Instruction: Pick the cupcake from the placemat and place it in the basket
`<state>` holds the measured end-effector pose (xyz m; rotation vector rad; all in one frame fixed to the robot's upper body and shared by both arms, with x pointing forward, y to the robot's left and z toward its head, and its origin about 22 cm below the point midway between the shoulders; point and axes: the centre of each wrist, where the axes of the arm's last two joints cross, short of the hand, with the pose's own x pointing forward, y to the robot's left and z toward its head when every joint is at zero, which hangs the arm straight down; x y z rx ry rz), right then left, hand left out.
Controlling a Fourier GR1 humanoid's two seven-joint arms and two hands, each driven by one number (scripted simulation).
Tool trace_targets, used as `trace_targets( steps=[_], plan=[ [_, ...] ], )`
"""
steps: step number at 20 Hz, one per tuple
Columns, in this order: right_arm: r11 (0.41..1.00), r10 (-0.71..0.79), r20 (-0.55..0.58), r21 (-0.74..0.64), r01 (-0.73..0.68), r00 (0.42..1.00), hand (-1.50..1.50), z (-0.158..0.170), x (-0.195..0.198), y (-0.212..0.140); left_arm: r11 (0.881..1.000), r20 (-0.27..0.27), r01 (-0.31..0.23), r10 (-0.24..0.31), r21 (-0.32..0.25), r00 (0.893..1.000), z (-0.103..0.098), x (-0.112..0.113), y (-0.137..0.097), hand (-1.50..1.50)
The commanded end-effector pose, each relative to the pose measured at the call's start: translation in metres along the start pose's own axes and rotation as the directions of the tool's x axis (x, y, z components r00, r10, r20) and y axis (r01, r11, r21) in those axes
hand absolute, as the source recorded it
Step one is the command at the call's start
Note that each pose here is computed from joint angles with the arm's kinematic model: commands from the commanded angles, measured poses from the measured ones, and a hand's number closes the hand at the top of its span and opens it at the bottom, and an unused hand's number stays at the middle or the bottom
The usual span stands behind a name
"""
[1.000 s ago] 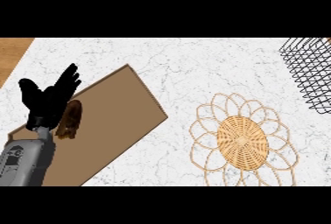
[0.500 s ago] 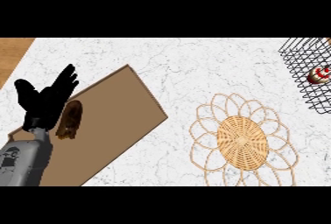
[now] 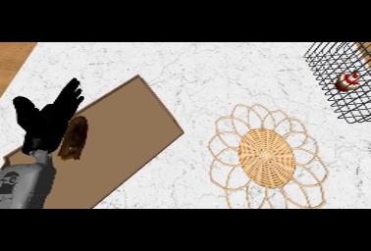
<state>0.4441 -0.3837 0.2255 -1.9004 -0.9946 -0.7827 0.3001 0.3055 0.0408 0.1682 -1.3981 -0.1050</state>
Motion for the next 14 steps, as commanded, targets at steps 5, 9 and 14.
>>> trace_targets(
  steps=[5,9,14],
  plan=[
    [0.975,-0.223,-0.252,-0.048,0.218,0.942,-1.50,0.022,-0.001,-0.002,0.999,-0.043,-0.006,0.008,0.048,0.999,0.006,-0.016,0.004,0.00],
    [0.985,-0.142,-0.270,0.057,0.163,0.952,-1.50,0.062,-0.024,0.003,0.997,-0.053,0.005,-0.001,0.081,0.999,0.016,-0.010,0.027,0.00],
    [0.978,-0.127,-0.266,0.126,0.165,0.956,-1.50,0.095,-0.046,-0.002,0.992,-0.078,-0.015,0.025,0.129,0.997,0.023,-0.026,0.037,0.00]
  ],
)
